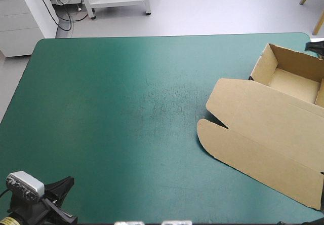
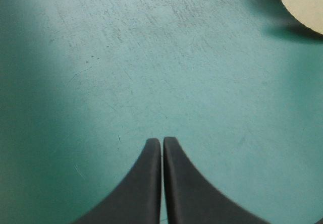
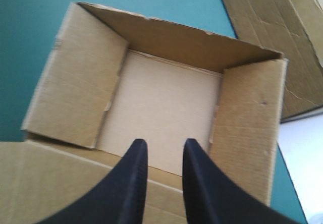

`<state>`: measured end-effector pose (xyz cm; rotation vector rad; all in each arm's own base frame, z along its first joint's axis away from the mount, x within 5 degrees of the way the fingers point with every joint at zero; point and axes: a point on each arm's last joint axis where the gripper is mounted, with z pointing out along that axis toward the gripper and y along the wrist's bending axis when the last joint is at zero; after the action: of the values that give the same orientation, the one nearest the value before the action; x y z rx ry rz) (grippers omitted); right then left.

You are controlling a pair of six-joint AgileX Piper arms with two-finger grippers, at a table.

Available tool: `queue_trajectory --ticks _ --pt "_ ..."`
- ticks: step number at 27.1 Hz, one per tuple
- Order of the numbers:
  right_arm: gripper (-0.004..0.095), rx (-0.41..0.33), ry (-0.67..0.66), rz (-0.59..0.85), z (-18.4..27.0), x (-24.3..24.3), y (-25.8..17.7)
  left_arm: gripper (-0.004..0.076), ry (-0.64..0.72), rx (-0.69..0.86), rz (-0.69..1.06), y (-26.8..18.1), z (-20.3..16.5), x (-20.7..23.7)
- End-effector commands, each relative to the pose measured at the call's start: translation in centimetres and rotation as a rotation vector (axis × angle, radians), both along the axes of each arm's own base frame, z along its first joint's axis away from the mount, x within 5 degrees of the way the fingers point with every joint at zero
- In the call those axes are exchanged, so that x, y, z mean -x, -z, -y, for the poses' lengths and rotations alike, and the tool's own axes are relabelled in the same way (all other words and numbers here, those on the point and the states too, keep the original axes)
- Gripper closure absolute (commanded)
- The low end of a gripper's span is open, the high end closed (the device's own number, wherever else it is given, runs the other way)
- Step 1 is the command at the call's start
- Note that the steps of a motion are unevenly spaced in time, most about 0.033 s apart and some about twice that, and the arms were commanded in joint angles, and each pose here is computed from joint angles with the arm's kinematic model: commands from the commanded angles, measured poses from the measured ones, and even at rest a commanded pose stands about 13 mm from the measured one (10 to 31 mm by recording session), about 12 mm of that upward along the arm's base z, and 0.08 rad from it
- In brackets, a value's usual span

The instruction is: Fold the box

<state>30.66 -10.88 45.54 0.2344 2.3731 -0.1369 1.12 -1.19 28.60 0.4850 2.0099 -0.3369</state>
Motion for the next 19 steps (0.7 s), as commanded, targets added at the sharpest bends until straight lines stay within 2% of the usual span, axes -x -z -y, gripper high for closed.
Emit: queue_trajectory --ticks 1,4,8,14,19 --pt "0.0830 0.046 -0.130 0.169 -4.8 2.6 -4.4 0.0731 0.003 0.054 0.057 -1.2 0.2 -0.2" --pt "0.0931 0.047 -0.251 0.218 -8.5 3.9 -5.7 0.0731 0.003 0.054 0.057 -1.2 0.2 -0.2" --pt "0.0928 0.029 -0.398 0.273 -12.8 6.0 -7.1 0.0731 0.003 0.052 0.058 -1.2 0.2 -0.2" --pt "0.0928 0.022 -0.528 0.337 -16.5 10.0 -8.4 0.0731 0.003 0.052 0.058 -1.2 0.2 -0.2" --pt "0.0928 0.027 -0.540 0.224 -16.3 12.7 -4.5 0.0731 0.003 0.052 0.058 -1.2 0.2 -0.2"
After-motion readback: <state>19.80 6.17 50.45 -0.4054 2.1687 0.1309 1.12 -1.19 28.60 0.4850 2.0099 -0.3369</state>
